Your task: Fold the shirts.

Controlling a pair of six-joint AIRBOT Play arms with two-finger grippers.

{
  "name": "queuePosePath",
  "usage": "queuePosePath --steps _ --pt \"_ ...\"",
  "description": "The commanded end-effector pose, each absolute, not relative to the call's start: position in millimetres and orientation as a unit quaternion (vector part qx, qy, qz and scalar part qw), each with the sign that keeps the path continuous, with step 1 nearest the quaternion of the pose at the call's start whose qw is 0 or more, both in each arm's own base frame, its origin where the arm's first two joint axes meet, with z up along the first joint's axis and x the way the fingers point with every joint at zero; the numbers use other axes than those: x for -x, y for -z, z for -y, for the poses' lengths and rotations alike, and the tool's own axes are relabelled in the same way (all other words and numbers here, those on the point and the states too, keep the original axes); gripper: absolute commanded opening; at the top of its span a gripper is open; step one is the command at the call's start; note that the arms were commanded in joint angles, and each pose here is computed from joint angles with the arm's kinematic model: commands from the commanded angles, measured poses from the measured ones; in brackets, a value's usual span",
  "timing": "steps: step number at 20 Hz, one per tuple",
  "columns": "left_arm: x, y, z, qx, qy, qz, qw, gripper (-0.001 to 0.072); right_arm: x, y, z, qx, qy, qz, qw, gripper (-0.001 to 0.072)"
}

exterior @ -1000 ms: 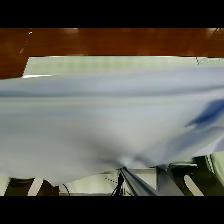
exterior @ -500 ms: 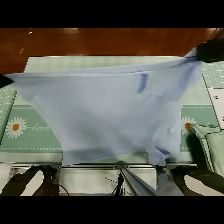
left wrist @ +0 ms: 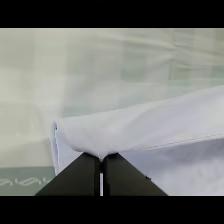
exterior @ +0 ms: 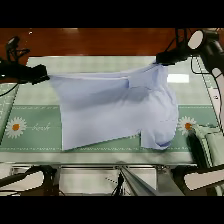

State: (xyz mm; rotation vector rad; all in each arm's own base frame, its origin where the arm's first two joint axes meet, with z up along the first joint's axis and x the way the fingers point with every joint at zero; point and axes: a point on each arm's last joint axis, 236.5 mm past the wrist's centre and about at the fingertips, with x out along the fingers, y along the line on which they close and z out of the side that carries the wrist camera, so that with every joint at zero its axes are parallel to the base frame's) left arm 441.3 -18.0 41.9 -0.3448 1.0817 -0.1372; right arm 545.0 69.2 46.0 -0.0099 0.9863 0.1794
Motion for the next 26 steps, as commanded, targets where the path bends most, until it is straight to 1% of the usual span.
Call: queuePosePath --steps 1,4,9,11,13,14,15,17,18,19,20,21,22,23,25,26 --pt "-469 -5 20 0.165 0.054 -0.505 0.846 0.0026 -571 -18 -69 -0.016 -0.074 -0.457 0.886 0.0030" --pt "-459 17 24 0.167 0.059 -0.541 0.822 0.0026 -561 6 -56 -0.031 -0.060 -0.495 0.866 0.0030" --pt "-413 28 26 0.162 0.086 -0.618 0.764 0.0026 -515 22 -14 -0.045 -0.038 -0.583 0.810 0.0030" --pt "-412 27 29 0.164 0.088 -0.620 0.762 0.0026 -502 25 -9 -0.051 -0.042 -0.606 0.793 0.0032" --pt "-417 24 39 0.183 0.098 -0.612 0.763 0.0026 -499 24 -17 -0.071 -0.053 -0.610 0.787 0.0035" --pt "-422 22 44 0.194 0.102 -0.603 0.767 0.0026 -500 22 -25 -0.088 -0.065 -0.608 0.787 0.0086" --pt "-428 20 48 0.200 0.104 -0.592 0.773 0.0027 -500 19 -36 -0.103 -0.082 -0.604 0.786 0.0152" --pt "-440 16 51 0.206 0.101 -0.572 0.788 0.0030 -500 13 -56 -0.127 -0.119 -0.600 0.781 0.0162" --pt "-443 16 52 0.207 0.099 -0.568 0.791 0.0071 -498 11 -64 -0.141 -0.130 -0.600 0.777 0.0163" --pt "-442 15 52 0.207 0.100 -0.569 0.790 0.0222 -494 9 -68 -0.147 -0.137 -0.605 0.771 0.0234" --pt "-437 14 51 0.207 0.102 -0.578 0.783 0.0411 -485 7 -68 -0.136 -0.155 -0.615 0.761 0.0432" --pt "-427 12 47 0.204 0.106 -0.596 0.769 0.0510 -472 3 -65 -0.110 -0.177 -0.631 0.747 0.0492" --pt "-413 10 38 0.193 0.106 -0.621 0.752 0.0510 -455 -1 -58 -0.075 -0.199 -0.650 0.730 0.0492" --pt "-393 10 24 0.178 0.099 -0.652 0.731 0.0511 -439 -5 -40 -0.058 -0.189 -0.671 0.715 0.0491" --pt "-352 6 5 0.183 0.089 -0.695 0.690 0.0511 -426 -15 -3 -0.064 -0.134 -0.687 0.711 0.0491" --pt "-336 4 4 0.194 0.096 -0.698 0.683 0.0511 -422 -19 17 -0.071 -0.111 -0.684 0.717 0.0490"
